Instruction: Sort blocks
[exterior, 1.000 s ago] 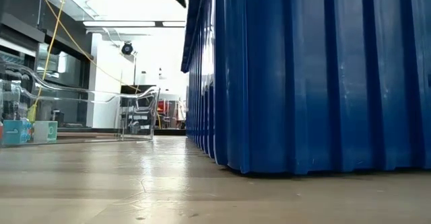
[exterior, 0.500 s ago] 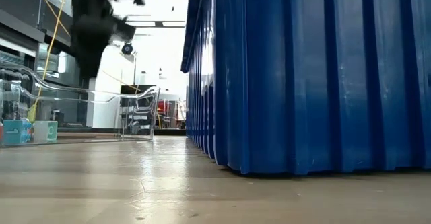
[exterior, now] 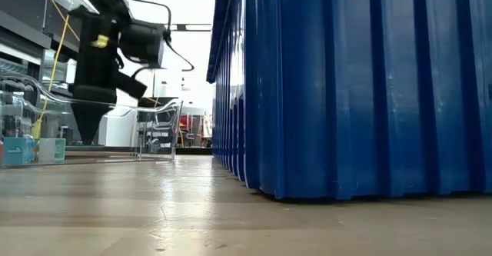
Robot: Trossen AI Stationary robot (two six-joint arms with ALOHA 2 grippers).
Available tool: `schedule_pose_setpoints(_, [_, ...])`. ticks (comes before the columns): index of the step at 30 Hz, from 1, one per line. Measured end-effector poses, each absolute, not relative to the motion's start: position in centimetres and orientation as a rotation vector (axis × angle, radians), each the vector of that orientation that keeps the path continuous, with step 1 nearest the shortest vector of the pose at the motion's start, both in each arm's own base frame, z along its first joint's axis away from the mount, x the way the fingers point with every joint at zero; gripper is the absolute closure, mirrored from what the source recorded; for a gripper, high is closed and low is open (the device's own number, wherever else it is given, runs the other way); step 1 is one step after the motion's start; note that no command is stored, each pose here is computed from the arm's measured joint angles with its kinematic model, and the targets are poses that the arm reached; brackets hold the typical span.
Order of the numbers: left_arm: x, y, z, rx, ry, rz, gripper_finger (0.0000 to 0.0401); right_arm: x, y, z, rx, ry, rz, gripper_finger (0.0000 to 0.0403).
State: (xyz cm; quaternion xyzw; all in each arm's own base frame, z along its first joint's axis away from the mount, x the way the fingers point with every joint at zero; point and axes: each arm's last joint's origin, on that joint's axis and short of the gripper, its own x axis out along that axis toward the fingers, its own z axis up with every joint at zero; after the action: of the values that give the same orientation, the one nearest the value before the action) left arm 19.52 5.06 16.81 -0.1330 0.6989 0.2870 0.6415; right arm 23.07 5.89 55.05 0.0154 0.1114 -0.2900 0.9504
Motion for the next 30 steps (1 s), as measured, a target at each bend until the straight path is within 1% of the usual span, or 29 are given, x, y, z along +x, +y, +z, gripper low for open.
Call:
schedule_pose_setpoints(3, [19.5, 5.9, 16.0, -0.305, 1.648, 0.633, 0.0150, 23.1, 5.9, 55.1, 0.034, 0.226, -0.589, 0.0403])
schedule_pose_setpoints(7, [20.1, 7.0, 14.6, -0.395, 1.674, 0.471, 0.0171, 23.1, 5.9, 55.1, 0.034, 0.226, -0.589, 0.0403])
schedule_pose_setpoints(9, [20.3, 7.5, 14.1, -0.370, 1.696, 0.483, 0.0182, 23.1, 5.9, 55.1, 0.034, 0.226, -0.589, 0.0403])
schedule_pose_setpoints(12, [20.2, 8.0, 13.5, -0.358, 1.743, 0.555, 0.0194, 23.1, 5.9, 55.1, 0.035, 0.227, -0.585, 0.0403])
schedule_pose_setpoints(14, [20.3, 8.2, 13.7, -0.360, 1.750, 0.571, 0.0199, 23.1, 6.0, 55.0, 0.036, 0.228, -0.576, 0.0403])
schedule_pose_setpoints(16, [20.6, 8.2, 14.3, -0.372, 1.746, 0.547, 0.0202, 23.1, 6.0, 55.0, 0.034, 0.229, -0.576, 0.0403])
schedule_pose_setpoints(19, [21.3, 7.8, 16.0, -0.352, 1.686, 0.531, 0.0203, 23.1, 6.0, 55.0, 0.020, 0.233, -0.574, 0.0403])
schedule_pose_setpoints(23, [20.9, 7.8, 17.4, -0.268, 1.682, 0.612, 0.0203, 23.1, 5.8, 55.0, 0.002, 0.237, -0.590, 0.0403])
schedule_pose_setpoints(25, [20.5, 7.8, 17.6, -0.269, 1.704, 0.609, 0.0204, 23.1, 5.7, 55.0, 0.001, 0.237, -0.592, 0.0403])
schedule_pose_setpoints(27, [19.9, 7.7, 17.5, -0.333, 1.772, 0.560, 0.0204, 23.1, 5.6, 55.0, -0.003, 0.239, -0.597, 0.0403])
schedule_pose_setpoints(30, [19.0, 7.1, 17.7, -0.509, 1.890, 0.481, 0.0204, 23.1, 5.6, 55.0, -0.006, 0.240, -0.596, 0.0403])
